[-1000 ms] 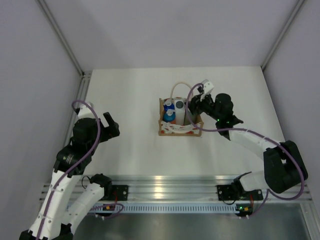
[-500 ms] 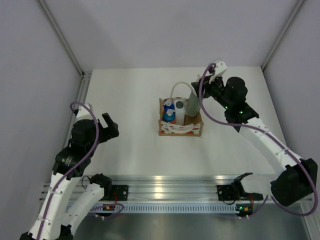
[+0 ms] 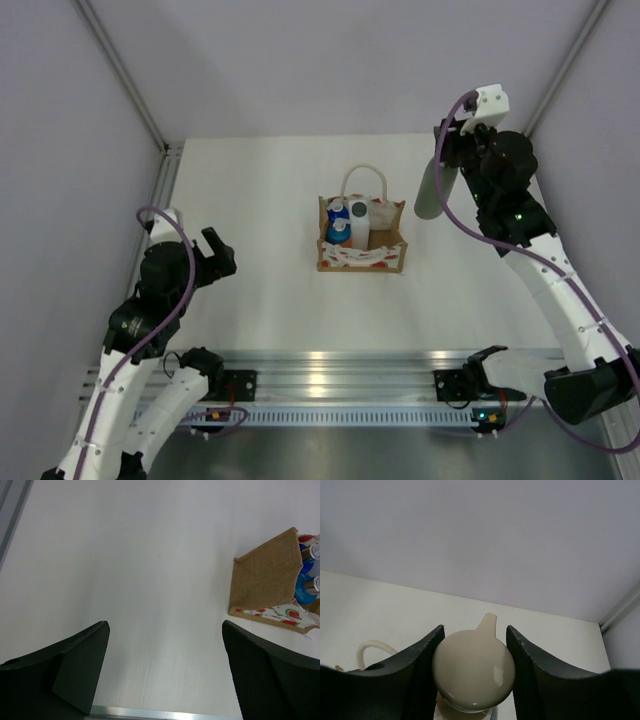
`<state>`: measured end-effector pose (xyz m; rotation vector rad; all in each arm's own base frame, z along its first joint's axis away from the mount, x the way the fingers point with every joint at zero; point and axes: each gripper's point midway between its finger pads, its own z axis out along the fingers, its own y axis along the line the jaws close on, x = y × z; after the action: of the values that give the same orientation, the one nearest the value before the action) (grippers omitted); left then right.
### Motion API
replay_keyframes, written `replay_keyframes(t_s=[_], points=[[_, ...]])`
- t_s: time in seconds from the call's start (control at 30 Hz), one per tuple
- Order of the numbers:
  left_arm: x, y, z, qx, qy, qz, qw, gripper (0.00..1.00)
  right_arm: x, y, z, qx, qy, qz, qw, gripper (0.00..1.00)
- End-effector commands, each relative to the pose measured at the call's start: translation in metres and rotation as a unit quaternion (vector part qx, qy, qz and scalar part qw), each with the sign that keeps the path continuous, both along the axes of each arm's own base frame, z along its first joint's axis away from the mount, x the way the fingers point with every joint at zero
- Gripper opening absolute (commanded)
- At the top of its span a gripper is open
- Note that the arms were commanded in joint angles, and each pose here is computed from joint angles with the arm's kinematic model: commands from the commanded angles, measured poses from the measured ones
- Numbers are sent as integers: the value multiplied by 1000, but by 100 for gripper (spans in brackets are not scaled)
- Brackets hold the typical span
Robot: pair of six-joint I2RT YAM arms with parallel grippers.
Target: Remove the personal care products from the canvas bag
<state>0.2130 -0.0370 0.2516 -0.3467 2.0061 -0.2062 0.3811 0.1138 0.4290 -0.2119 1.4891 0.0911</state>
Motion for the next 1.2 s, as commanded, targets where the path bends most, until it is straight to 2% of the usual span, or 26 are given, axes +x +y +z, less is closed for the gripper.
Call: replay_keyframes(t_s=[0.0,0.5,0.73,0.93,0.97,1.0,1.03,1.07,1.17], points=[[1,2,5,-4,-15,8,1000,98,-2,-32,43,25,-65,-55,996,0],[-2,3,9,-8,-26,8,1000,98,45,-55,-50,2,-85,-107,991,0],[-4,2,10,-8,-29,6,1000,98,78,-61,-119,-36,-22,-116,992,0],[-3,2,11,-10,-29,5,1000,98,78,-66,-151,-44,20,-130,990,0],[-3,2,10,-9,-28,5,1000,98,75,-65,-156,-43,25,-127,991,3],[-3,2,11,-10,-29,6,1000,98,74,-63,-156,-42,25,-119,992,11],[-3,2,10,-9,-28,5,1000,98,70,-62,-152,-40,21,-115,992,27],[-3,1,10,-9,-29,4,1000,98,68,-62,-155,-38,25,-113,993,53],[-3,1,10,-9,-28,5,1000,98,61,-61,-145,-31,14,-106,994,66]])
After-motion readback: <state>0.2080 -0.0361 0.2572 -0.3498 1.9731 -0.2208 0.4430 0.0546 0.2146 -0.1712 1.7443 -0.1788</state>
